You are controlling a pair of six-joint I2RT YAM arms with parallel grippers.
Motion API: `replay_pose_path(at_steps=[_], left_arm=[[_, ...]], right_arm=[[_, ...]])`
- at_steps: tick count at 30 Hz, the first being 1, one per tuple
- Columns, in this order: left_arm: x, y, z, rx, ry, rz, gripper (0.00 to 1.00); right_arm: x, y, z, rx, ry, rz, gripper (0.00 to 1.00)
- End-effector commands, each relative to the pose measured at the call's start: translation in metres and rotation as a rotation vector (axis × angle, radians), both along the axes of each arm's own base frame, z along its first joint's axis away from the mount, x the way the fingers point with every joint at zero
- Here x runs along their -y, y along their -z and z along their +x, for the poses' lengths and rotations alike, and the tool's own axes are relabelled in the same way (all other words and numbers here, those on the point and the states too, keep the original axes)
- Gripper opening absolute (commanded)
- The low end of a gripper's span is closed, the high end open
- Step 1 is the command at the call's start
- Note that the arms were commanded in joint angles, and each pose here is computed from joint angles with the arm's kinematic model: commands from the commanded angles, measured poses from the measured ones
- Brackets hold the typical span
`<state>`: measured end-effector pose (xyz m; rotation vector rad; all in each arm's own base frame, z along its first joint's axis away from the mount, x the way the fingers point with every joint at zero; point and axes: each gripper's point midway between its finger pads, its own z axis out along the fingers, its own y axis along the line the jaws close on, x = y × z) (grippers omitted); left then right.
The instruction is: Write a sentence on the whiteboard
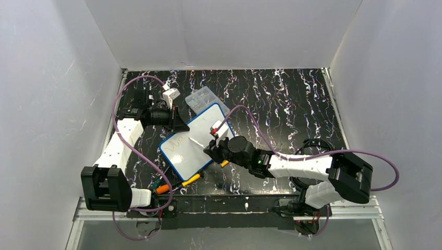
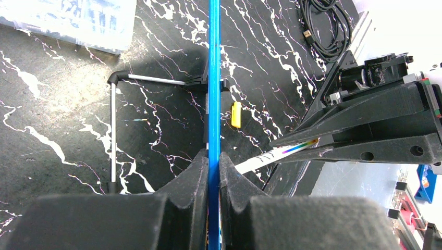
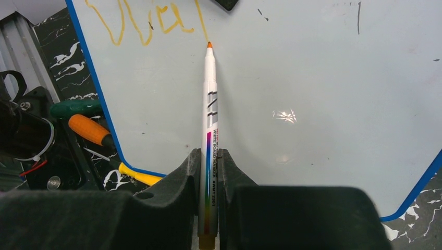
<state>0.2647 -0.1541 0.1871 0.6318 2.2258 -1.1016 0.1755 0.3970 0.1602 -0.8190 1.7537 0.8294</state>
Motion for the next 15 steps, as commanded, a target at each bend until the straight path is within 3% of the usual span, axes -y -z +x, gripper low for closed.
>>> replay_pose_path(at_steps=[1, 15], left_arm=[[0.0035, 0.0001, -0.0151, -0.052, 0.024, -0.019, 0.0], [0.0038, -0.0006, -0.0149, -0.05, 0.025, -0.02, 0.0]], right_arm=[[-0.0111, -0.0305, 0.0085, 0.041, 0.027, 0.075, 0.01], [-0.018, -0.0357, 0.0167, 0.044, 0.057, 0.074, 0.01]])
